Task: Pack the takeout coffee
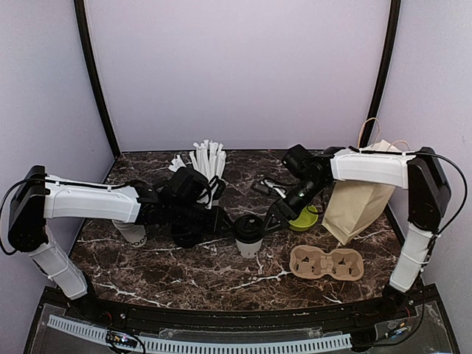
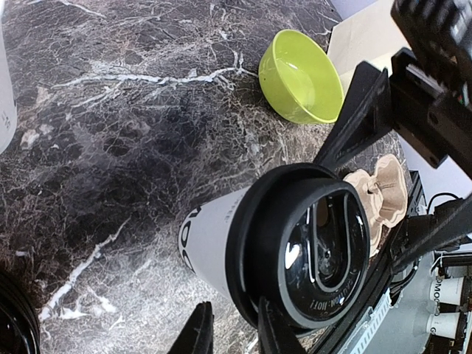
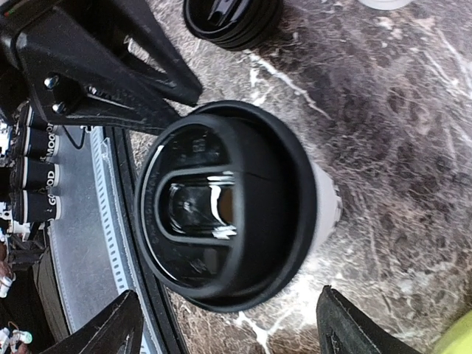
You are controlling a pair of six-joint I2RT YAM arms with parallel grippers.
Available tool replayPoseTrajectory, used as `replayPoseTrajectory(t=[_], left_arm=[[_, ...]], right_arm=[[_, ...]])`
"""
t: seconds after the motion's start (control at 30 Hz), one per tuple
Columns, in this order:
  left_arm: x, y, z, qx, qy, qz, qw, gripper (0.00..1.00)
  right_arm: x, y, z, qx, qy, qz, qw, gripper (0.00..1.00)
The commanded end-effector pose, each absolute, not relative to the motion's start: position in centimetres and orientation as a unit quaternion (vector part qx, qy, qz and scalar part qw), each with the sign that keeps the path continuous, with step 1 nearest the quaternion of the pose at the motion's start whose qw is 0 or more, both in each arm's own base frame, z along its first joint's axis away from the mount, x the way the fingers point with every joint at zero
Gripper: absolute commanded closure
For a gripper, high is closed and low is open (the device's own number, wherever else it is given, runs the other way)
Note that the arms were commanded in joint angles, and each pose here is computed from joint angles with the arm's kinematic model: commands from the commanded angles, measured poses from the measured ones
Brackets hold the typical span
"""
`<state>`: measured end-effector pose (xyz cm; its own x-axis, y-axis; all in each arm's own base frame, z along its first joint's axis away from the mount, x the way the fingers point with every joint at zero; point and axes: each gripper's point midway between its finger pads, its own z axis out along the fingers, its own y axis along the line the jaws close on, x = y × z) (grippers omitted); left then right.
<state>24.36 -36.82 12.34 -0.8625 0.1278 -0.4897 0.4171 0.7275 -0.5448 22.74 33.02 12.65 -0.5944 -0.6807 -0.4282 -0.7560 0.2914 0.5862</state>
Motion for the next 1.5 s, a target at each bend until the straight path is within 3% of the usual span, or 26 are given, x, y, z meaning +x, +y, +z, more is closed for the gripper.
replayPoseTrajectory(t=[0.0,0.27,0.47,0.77,0.97,1.1,1.23,1.47], left_arm=[[24.2,-37.0,13.9,0.154,0.898,-0.346,0.223,0.76],[24.2,-37.1,13.8,0.159,0.898,-0.346,0.222,0.76],[24.1,-37.2,13.4,0.161,0.899,-0.345,0.216,0.76],[23.7,-36.1,10.9,0.159,0.917,-0.311,0.194,0.76],[24.5,-36.8,14.1,0.179,0.899,-0.325,0.233,0.74],[25.2,-37.6,17.9,0.203,0.874,-0.343,0.278,0.64],[25.8,-38.1,20.3,0.213,0.861,-0.35,0.302,0.55],[26.8,-37.3,23.1,0.214,0.852,-0.332,0.344,0.53]], right_arm=[[21.7,34.0,12.1,-0.463,0.791,0.399,0.038,0.18],[22.6,34.2,10.5,-0.457,0.805,0.377,0.035,0.18],[23.7,34.1,8.6,-0.435,0.83,0.349,0.031,0.23],[26.1,30.7,2.8,-0.398,0.891,0.217,0.021,0.29],[26.0,33.3,9.7,-0.443,0.842,0.304,0.06,0.28],[26.0,33.9,15.1,-0.469,0.81,0.339,0.098,0.2],[26.2,33.9,17.8,-0.481,0.799,0.342,0.115,0.17],[27.8,33.3,19.1,-0.525,0.783,0.274,0.189,0.17]])
